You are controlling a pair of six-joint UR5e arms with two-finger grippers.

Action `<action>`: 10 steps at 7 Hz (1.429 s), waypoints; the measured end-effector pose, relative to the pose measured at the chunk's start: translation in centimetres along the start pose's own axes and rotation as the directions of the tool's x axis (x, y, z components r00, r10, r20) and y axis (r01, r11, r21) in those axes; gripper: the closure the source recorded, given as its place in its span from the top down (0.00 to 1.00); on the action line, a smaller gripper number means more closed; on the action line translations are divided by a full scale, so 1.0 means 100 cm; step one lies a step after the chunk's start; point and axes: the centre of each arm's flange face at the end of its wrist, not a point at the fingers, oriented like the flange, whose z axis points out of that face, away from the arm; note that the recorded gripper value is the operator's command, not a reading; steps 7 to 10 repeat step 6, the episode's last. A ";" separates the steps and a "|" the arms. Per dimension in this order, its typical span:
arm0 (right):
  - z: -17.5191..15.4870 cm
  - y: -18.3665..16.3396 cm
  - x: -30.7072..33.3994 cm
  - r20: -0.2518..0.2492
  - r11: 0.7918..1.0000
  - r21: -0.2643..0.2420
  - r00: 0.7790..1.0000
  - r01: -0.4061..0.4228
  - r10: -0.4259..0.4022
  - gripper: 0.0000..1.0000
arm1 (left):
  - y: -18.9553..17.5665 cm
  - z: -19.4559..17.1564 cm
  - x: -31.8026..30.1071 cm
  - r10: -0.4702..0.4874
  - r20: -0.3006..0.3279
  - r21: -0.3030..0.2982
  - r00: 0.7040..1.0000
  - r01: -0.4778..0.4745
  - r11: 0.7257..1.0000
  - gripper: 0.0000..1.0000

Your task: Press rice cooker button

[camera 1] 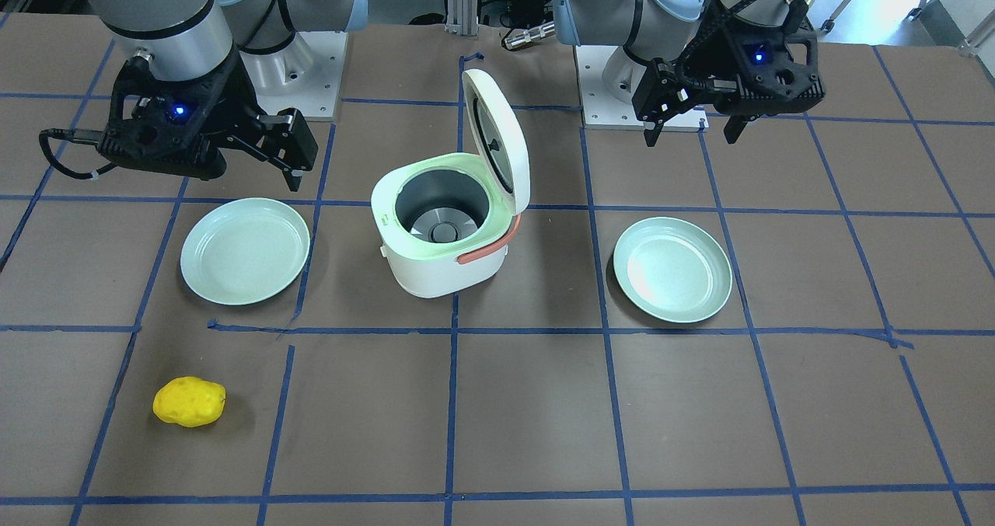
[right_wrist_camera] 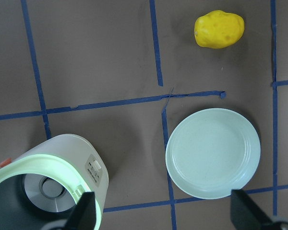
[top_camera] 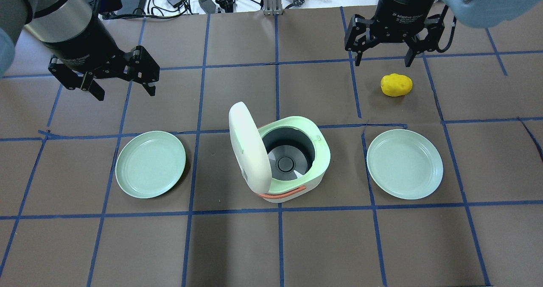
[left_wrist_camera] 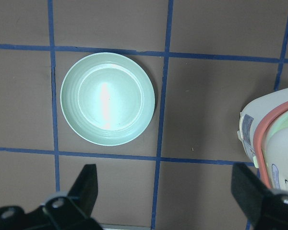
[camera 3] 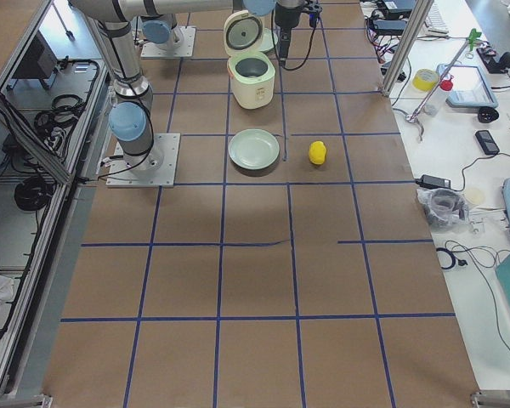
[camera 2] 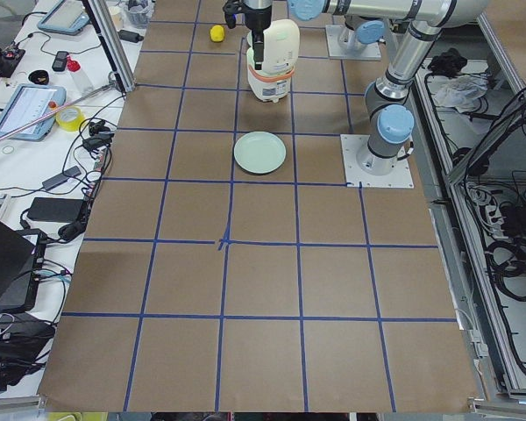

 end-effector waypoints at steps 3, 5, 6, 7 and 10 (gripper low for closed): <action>-0.004 0.001 0.006 0.007 1.000 -0.003 1.000 -0.013 0.014 1.00 | 0.000 0.000 0.000 0.000 0.000 0.000 1.000 0.000 1.000 1.00; -0.005 -0.001 0.013 0.020 0.999 -0.008 0.999 -0.031 0.031 1.00 | 0.000 0.000 0.000 0.000 0.000 0.000 1.000 0.000 1.000 1.00; -0.006 0.000 0.014 0.022 0.999 -0.010 0.999 -0.033 0.033 1.00 | 0.000 0.000 0.000 0.000 0.000 0.000 1.000 0.000 1.000 1.00; -0.006 0.000 0.014 0.022 0.999 -0.010 0.999 -0.033 0.033 1.00 | 0.000 0.000 0.000 0.000 0.000 0.000 1.000 0.000 1.000 1.00; -0.006 0.000 0.014 0.022 0.999 -0.010 0.999 -0.033 0.033 1.00 | 0.000 0.000 0.000 0.000 0.000 0.000 1.000 0.000 1.000 1.00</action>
